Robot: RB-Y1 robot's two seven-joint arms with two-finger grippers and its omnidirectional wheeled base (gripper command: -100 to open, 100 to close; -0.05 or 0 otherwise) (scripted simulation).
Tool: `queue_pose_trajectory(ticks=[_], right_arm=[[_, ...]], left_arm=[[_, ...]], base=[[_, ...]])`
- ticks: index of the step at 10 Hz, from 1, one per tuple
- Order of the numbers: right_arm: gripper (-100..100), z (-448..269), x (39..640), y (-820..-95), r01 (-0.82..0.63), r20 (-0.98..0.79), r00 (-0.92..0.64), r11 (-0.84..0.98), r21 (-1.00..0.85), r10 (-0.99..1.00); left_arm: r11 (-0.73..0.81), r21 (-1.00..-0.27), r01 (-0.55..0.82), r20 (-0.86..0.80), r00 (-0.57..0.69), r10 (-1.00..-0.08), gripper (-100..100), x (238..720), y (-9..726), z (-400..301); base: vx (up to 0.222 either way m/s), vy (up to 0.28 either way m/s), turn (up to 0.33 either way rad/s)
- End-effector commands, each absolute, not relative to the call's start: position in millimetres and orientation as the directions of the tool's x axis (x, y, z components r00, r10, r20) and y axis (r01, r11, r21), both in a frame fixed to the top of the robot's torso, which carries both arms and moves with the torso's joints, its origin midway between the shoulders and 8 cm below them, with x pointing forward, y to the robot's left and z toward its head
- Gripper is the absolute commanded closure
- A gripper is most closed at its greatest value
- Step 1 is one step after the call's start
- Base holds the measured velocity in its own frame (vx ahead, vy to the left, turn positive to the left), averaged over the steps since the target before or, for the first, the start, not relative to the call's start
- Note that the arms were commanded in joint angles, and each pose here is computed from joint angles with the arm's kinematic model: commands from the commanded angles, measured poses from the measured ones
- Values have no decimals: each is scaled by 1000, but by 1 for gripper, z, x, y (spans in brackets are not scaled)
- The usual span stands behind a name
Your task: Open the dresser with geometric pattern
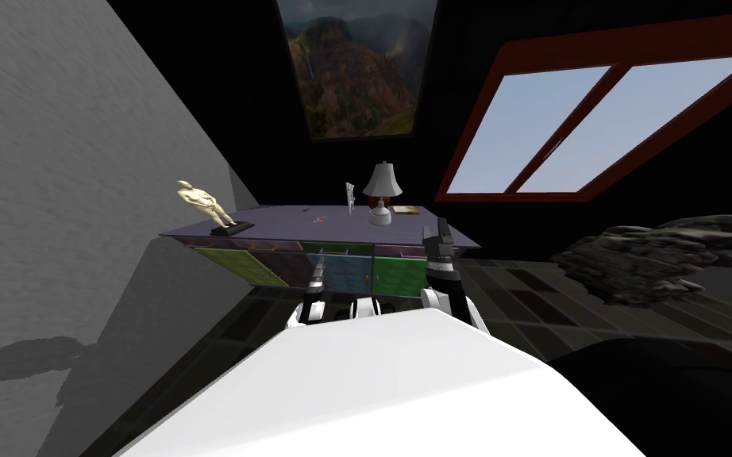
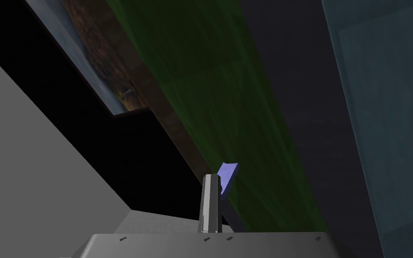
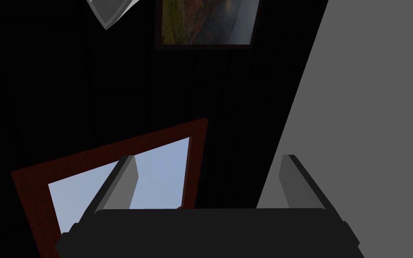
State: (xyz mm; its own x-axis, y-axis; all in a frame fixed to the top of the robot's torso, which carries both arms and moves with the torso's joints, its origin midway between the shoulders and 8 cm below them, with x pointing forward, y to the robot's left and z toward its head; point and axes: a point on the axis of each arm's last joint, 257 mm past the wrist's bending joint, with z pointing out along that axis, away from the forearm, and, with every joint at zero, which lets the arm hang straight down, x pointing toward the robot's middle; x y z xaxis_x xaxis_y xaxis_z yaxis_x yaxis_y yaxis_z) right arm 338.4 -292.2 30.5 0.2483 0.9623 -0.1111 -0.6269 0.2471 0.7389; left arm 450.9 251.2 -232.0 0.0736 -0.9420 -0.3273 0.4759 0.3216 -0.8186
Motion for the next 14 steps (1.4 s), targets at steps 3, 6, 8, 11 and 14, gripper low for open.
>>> queue_pose_trajectory(ticks=[3, 6, 8, 11, 14], right_arm=[[0, 30, 338, -292, -627, -111, 248, 247, 739, 962], [0, 31, 338, -292, -627, -111, 248, 247, 739, 962], [0, 30, 338, -292, -627, -111, 248, 247, 739, 962], [0, 30, 338, -292, -627, -111, 248, 247, 739, 962], [0, 30, 338, -292, -627, -111, 248, 247, 739, 962]], left_arm=[[325, -822, 468, -336, 62, -940, -100, 449, 252, -237], [320, -834, 450, -337, 43, -940, -100, 465, 251, -236], [318, -840, 439, -339, 32, -940, -100, 474, 251, -235], [318, -849, 421, -343, 19, -939, -100, 487, 252, -234], [317, -863, 394, -345, 0, -939, -100, 506, 252, -232]], base=[[-6, 10, -9], [-65, 12, -16], [-66, 9, -14], [-39, 6, -11], [-64, 9, -18]])
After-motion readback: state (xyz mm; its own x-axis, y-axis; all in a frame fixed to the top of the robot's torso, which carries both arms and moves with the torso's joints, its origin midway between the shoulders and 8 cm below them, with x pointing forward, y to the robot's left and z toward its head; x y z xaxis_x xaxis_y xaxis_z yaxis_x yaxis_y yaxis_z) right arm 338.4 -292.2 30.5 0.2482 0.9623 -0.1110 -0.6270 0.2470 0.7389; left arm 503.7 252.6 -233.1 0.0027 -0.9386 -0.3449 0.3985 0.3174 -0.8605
